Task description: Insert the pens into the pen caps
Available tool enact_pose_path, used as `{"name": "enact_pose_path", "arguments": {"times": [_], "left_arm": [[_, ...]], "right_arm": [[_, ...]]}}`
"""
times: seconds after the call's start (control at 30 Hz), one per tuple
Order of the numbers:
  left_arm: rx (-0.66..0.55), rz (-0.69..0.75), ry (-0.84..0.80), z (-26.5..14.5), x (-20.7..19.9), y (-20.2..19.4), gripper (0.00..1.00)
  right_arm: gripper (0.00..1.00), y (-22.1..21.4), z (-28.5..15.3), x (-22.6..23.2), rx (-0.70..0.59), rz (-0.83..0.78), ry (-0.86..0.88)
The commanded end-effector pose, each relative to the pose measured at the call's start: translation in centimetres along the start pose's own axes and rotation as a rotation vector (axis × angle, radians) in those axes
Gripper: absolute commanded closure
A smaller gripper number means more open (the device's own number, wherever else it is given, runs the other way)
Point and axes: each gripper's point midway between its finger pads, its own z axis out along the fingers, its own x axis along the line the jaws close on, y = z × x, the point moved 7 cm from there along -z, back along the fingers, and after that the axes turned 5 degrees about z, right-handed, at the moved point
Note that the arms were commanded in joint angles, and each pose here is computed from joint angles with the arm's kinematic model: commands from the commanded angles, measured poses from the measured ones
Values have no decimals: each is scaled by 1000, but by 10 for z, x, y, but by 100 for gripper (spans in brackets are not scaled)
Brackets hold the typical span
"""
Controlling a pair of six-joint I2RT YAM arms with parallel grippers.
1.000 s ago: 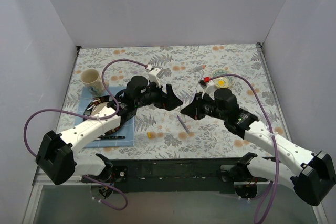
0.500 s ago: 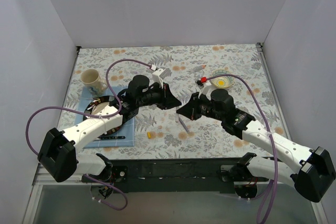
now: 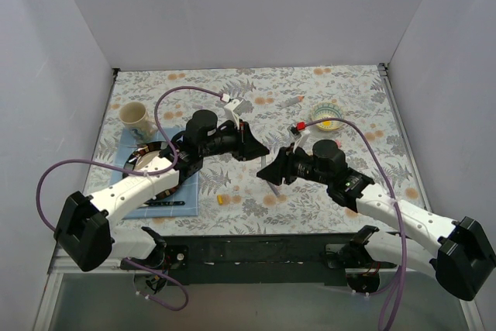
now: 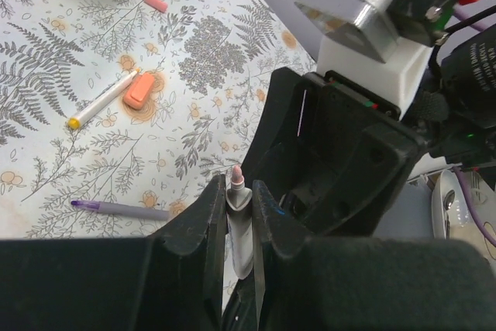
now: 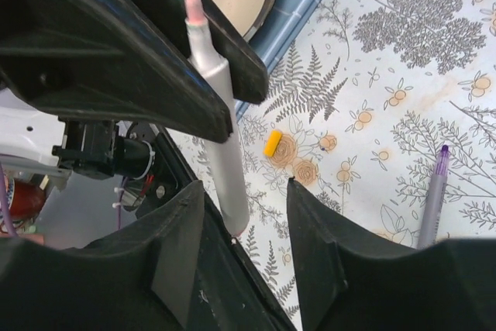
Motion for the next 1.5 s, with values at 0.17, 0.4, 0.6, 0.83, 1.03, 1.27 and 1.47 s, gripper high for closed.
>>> {"name": "enact_pose_path", "arguments": {"times": [0.17, 0.4, 0.6, 0.83, 1.03, 1.27, 1.47], "left_arm": [[-57, 24, -59, -10, -16, 13, 100], [-61, 29, -54, -11, -16, 14, 100], [-51, 28, -62, -12, -18, 14, 100], [-46, 33, -87, -13, -20, 14, 100], [-35, 31, -111, -12, -23, 14, 100], [-19, 21, -124, -10, -23, 12, 100], [-9, 10, -133, -8, -23, 10, 100]], "right_arm": [[56, 10, -3, 15, -83, -30, 110], [56, 13, -6, 16, -97, -43, 90], [52, 26, -15, 19, -134, -88, 19], [53, 29, -10, 19, -133, -92, 20], [57, 38, -4, 24, -173, -105, 46], [59, 44, -6, 28, -238, -112, 83], [79, 44, -7, 26, -282, -101, 88]]}}
